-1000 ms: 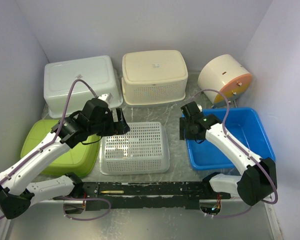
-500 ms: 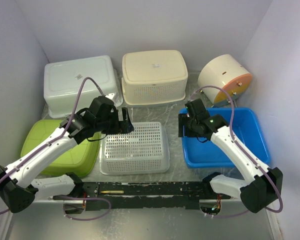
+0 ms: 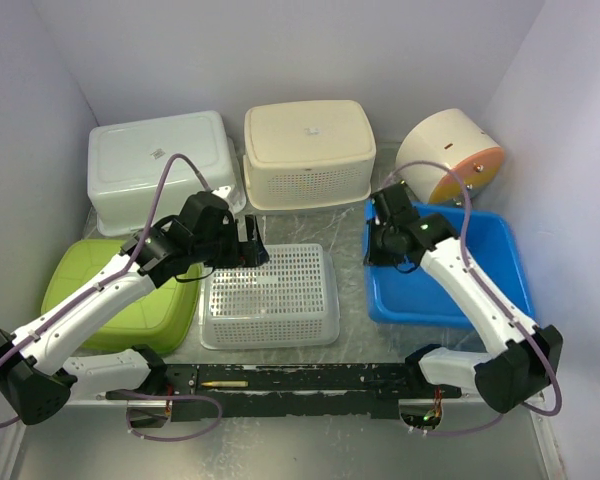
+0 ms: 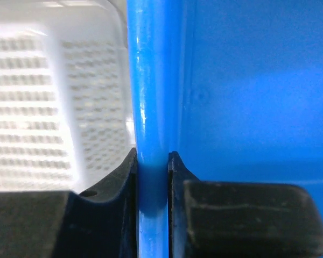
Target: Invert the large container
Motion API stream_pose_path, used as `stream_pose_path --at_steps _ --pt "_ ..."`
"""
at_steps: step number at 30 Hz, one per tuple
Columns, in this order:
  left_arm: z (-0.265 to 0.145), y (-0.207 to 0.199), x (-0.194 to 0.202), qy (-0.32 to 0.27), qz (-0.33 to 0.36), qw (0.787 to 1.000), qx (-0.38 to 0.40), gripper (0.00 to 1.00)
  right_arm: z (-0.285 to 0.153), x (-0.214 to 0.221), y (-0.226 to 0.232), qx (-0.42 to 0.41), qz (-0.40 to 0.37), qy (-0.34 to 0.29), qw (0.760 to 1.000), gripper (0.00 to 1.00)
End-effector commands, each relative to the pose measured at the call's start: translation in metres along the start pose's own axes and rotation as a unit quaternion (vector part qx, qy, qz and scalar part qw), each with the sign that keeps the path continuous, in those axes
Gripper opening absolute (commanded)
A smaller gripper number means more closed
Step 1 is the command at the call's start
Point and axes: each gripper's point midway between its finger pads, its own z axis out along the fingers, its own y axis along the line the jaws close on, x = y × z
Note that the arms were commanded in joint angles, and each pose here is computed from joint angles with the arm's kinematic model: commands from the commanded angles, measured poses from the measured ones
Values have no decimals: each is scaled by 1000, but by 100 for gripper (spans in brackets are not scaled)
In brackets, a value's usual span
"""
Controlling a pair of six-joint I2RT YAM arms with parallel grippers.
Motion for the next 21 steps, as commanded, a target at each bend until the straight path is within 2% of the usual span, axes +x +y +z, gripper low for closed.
stream_pose_path --at_steps 1,6,10,14,21 --pt "-13 -19 -20 -31 13 999 32 97 -81 -65 35 -92 25 -105 990 0" --pt "-22 -26 -36 -50 21 998 35 97 -164 -103 64 -181 59 -165 968 0" --pt "-30 -31 -50 -75 30 996 40 97 -216 -123 84 -259 87 -212 938 0" --pt "-29 -36 -49 -65 35 996 47 97 -247 -135 105 -334 109 -231 907 0" --pt "-27 -36 -43 -58 31 996 57 97 -275 -132 135 -449 135 -217 856 0"
